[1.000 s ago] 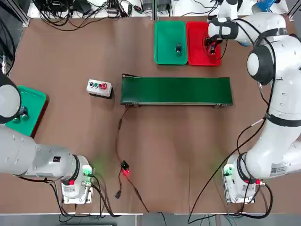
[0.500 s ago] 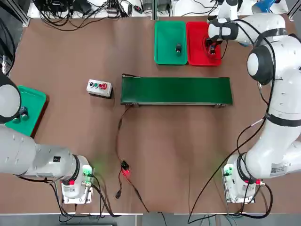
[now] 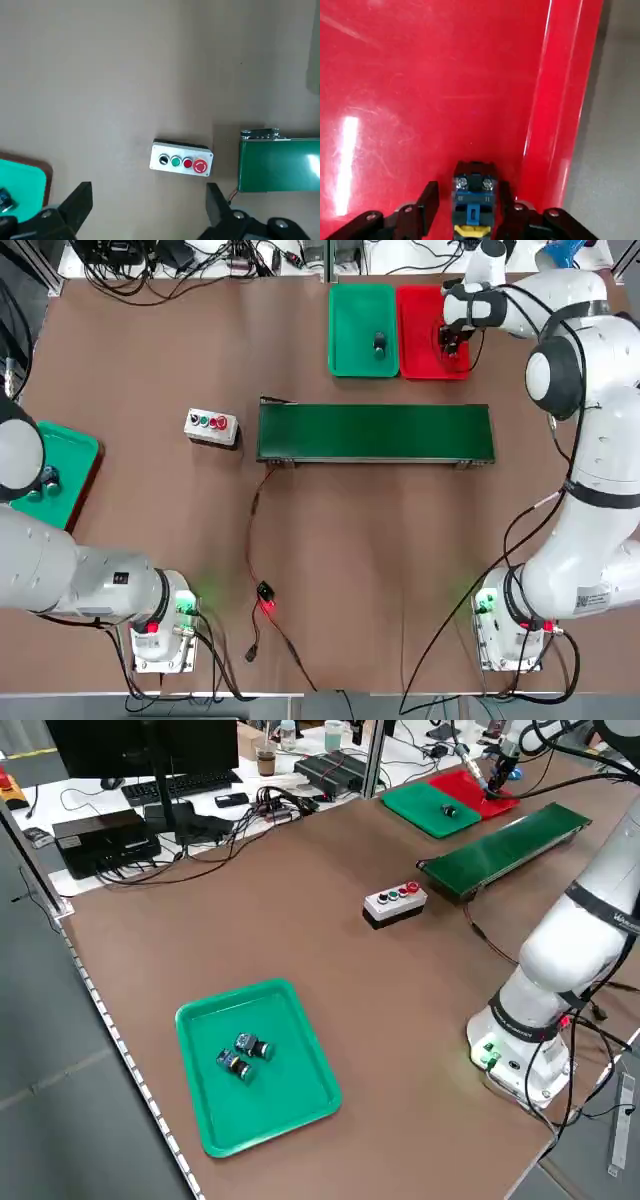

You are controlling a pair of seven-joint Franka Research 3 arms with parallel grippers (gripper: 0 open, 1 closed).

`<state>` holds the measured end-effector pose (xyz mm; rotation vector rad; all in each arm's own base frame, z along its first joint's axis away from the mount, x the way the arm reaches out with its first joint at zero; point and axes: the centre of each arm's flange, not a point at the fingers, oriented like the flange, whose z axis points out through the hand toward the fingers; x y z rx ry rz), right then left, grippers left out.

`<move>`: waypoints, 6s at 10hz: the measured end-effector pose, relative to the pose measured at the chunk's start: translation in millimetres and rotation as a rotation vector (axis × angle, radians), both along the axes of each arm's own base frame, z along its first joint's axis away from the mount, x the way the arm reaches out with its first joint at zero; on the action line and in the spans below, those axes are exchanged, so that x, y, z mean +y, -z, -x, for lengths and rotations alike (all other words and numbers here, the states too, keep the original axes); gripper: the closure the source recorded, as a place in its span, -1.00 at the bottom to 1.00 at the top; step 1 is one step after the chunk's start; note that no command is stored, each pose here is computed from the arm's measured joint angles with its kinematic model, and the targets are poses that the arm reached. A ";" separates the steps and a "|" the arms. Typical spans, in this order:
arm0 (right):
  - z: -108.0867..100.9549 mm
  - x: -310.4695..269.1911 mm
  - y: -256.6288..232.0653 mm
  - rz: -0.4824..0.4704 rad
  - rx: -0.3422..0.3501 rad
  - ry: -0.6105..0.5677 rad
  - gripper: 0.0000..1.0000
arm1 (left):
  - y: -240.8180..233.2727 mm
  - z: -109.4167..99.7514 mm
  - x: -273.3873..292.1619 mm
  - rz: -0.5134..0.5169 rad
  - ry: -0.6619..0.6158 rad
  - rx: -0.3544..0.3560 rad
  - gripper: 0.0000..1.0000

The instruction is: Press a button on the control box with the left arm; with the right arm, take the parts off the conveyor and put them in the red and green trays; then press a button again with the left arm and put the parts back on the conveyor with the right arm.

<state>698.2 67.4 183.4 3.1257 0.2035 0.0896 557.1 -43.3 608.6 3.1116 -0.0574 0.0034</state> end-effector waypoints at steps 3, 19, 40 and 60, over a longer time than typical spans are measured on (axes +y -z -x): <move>0.1 2.2 -0.2 -0.001 0.000 -0.003 0.33 | 0.1 -0.1 0.0 0.000 0.000 0.000 -1.00; 189.3 14.3 -116.1 -0.050 0.289 -0.048 0.33 | 3.0 -1.7 0.4 0.000 -0.001 0.005 -1.00; 212.7 37.9 -59.6 -0.037 0.235 -0.090 -0.99 | 6.2 -3.3 0.4 0.000 -0.001 0.011 -1.00; 30.6 235.6 -68.8 -0.263 -0.227 0.448 -0.99 | 6.9 -3.5 -2.0 0.000 0.003 0.012 -1.00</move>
